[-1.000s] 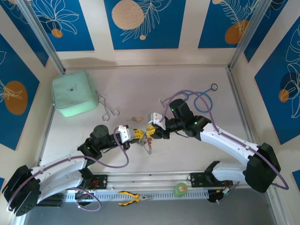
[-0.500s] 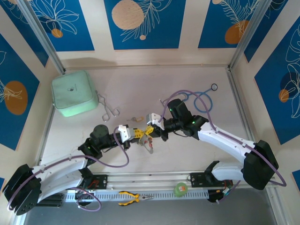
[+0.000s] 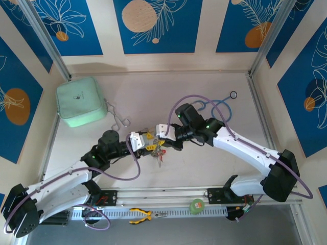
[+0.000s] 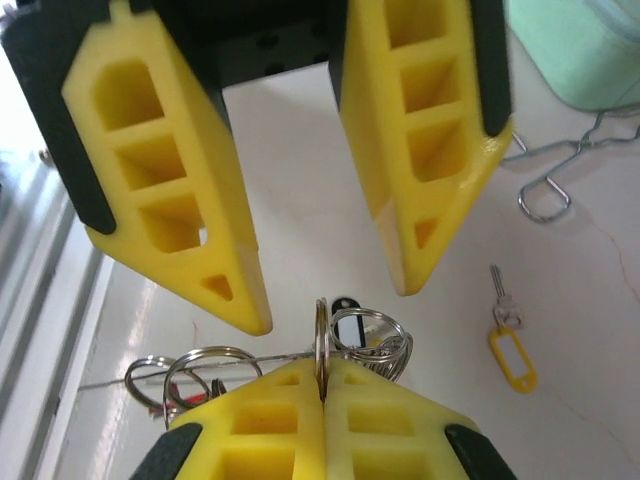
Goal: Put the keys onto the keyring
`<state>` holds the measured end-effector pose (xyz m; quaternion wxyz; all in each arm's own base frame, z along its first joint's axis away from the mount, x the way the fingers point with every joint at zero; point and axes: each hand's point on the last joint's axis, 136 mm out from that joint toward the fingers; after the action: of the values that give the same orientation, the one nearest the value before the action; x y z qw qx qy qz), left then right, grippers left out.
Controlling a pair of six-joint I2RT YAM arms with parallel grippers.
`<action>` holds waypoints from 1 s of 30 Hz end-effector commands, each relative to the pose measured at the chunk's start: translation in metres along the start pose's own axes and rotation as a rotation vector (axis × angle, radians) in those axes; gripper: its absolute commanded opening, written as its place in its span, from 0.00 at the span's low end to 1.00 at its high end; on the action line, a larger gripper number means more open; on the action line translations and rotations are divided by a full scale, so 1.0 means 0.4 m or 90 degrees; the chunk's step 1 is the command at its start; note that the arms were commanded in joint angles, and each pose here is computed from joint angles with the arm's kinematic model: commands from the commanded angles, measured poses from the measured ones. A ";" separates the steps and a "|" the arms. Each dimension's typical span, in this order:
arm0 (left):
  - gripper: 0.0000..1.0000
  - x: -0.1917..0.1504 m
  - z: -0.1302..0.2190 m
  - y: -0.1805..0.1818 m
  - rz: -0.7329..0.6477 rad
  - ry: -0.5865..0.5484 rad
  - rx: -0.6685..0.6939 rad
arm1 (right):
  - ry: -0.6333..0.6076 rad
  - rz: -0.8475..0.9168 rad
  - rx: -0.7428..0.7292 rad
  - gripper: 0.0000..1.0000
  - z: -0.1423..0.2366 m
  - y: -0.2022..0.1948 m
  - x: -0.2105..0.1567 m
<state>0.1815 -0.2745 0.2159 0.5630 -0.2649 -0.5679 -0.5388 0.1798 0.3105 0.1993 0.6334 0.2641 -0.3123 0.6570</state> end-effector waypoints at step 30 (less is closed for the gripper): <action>0.00 0.028 0.004 -0.035 -0.005 -0.105 -0.023 | -0.152 -0.096 0.065 0.31 0.027 0.031 0.018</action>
<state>0.1707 -0.2756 0.1906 0.5541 -0.2939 -0.5626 -0.5386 0.1761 0.3013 0.2086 0.6394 0.3567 -0.3434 0.5883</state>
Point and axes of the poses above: each hand's point on the last joint's axis, 136 mm out from that joint toward the fingers, its own z axis back along the fingers, its own y axis along the line the jaws close on, x = y × z, and after that the axes turned 6 degrees about -z, right-handed
